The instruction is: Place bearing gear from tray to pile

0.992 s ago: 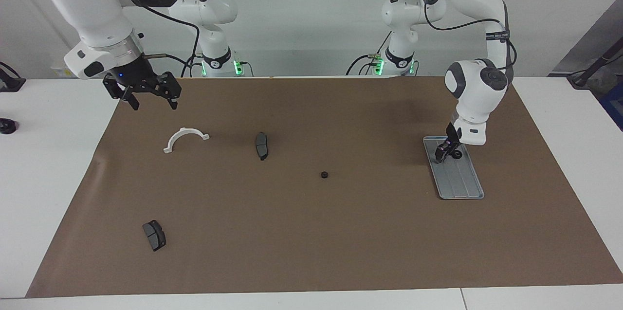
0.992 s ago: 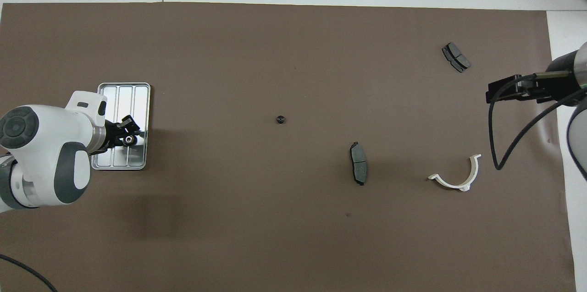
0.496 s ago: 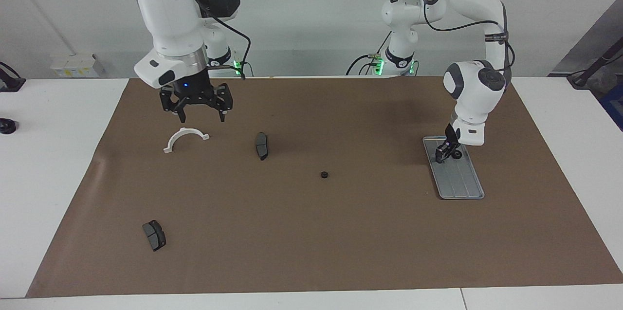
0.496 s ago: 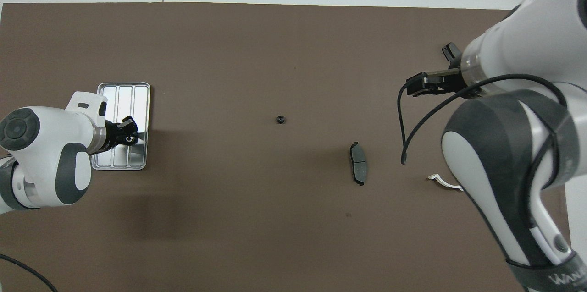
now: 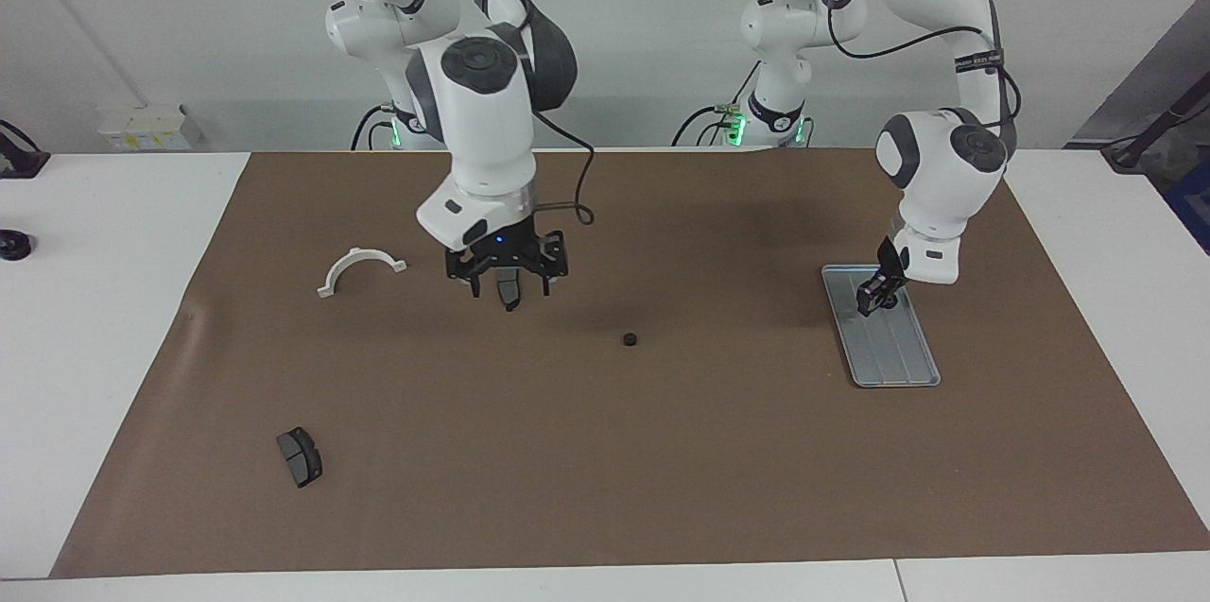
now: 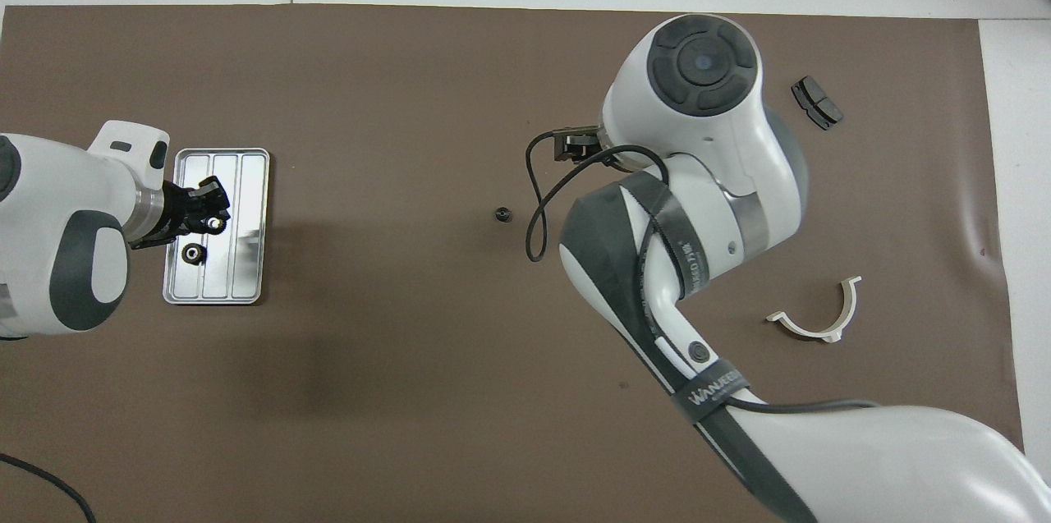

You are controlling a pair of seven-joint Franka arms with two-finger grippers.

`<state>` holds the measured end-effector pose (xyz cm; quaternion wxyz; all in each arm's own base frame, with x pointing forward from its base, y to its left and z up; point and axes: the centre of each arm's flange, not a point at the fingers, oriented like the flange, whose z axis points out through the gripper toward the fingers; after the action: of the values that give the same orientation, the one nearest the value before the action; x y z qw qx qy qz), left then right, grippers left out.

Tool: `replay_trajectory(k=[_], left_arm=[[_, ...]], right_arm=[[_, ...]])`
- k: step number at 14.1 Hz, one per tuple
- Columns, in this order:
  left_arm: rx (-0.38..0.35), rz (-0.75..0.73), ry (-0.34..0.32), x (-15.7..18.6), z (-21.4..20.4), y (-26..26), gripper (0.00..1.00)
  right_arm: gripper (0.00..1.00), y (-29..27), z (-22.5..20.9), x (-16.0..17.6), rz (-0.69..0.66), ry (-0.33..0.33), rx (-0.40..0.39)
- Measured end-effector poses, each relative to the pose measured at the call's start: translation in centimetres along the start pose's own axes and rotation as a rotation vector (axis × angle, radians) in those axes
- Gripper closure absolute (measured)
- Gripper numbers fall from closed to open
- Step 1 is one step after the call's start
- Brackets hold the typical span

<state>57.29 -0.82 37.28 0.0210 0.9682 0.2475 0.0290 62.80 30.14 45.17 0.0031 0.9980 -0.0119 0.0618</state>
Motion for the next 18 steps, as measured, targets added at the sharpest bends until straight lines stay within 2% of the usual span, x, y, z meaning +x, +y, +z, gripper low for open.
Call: replay_trajectory(k=[3, 7, 10, 18], left_arm=[[0.011, 0.02, -0.019, 0.8, -3.6, 1.3, 0.65], [0.075, 0.108, -0.053, -0.5, -6.9, 4.5, 0.65], [0.08, 0.126, -0.057, -0.9, -7.9, 5.5, 0.65], [0.08, 0.132, -0.057, -1.1, -7.9, 5.8, 0.65]], right_arm=[[0.0, -4.2, 4.9, -0.7, 0.042, 0.004, 0.009], [0.0, -8.5, 10.6, -1.8, 0.1, 0.017, -0.024], [0.0, -10.2, 11.0, -2.2, 0.12, 0.052, 0.011], [0.0, -11.3, 13.6, -4.0, 0.095, 0.043, 0.013]])
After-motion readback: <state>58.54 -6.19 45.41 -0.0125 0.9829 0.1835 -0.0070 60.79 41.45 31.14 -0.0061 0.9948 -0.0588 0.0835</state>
